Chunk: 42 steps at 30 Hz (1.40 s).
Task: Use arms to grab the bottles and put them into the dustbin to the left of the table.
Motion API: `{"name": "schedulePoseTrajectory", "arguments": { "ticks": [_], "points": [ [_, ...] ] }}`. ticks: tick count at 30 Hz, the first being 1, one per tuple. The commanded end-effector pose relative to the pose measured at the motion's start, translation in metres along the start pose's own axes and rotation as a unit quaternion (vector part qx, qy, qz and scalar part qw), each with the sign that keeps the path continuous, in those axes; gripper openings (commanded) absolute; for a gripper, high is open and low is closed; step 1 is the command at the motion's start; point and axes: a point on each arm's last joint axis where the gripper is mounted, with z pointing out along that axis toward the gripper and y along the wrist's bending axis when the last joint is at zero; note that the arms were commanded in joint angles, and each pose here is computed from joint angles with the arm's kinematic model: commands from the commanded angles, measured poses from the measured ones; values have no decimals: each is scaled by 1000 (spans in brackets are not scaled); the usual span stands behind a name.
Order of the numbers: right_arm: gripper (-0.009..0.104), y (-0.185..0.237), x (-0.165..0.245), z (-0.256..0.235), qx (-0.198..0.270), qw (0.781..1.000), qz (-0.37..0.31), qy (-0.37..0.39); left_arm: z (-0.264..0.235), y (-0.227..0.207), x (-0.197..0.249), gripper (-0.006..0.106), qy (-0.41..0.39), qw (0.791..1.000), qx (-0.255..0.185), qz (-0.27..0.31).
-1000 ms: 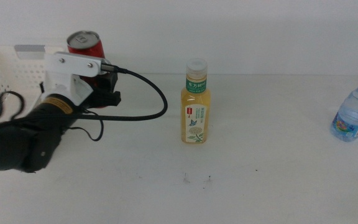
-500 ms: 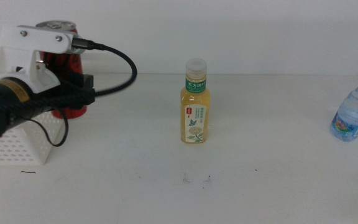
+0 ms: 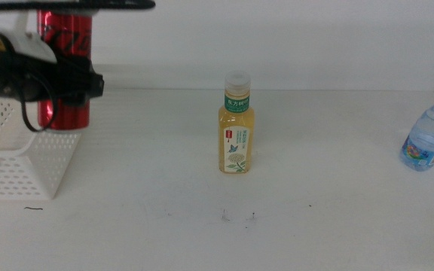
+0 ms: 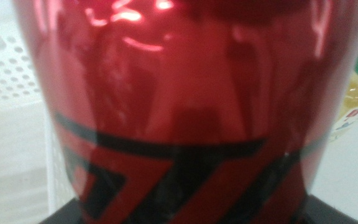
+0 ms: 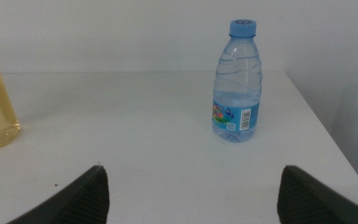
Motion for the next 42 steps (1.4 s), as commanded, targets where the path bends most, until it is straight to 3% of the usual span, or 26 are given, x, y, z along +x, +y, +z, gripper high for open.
{"name": "schedulePoseTrajectory", "arguments": {
  "ticks": [1, 9, 24, 36, 42],
  "points": [
    [85, -1, 0, 0, 6, 1000, -6, -5, -16, -1, -13, 33, -24, 1000, 1, 10],
    [85, -1, 0, 0, 6, 1000, -6, -5, -19, 29, -23, 33, 25, 1000, -19, 2],
    [85, -1, 0, 0, 6, 1000, -6, -5, 15, 129, -45, 33, 121, 992, -24, -34],
    [85, -1, 0, 0, 6, 1000, -6, -5, 83, 204, -47, 33, 184, 980, -18, -72],
    [85, -1, 0, 0, 6, 1000, -6, -5, 124, 222, -32, 33, 221, 974, -8, -56]
  ]
}}
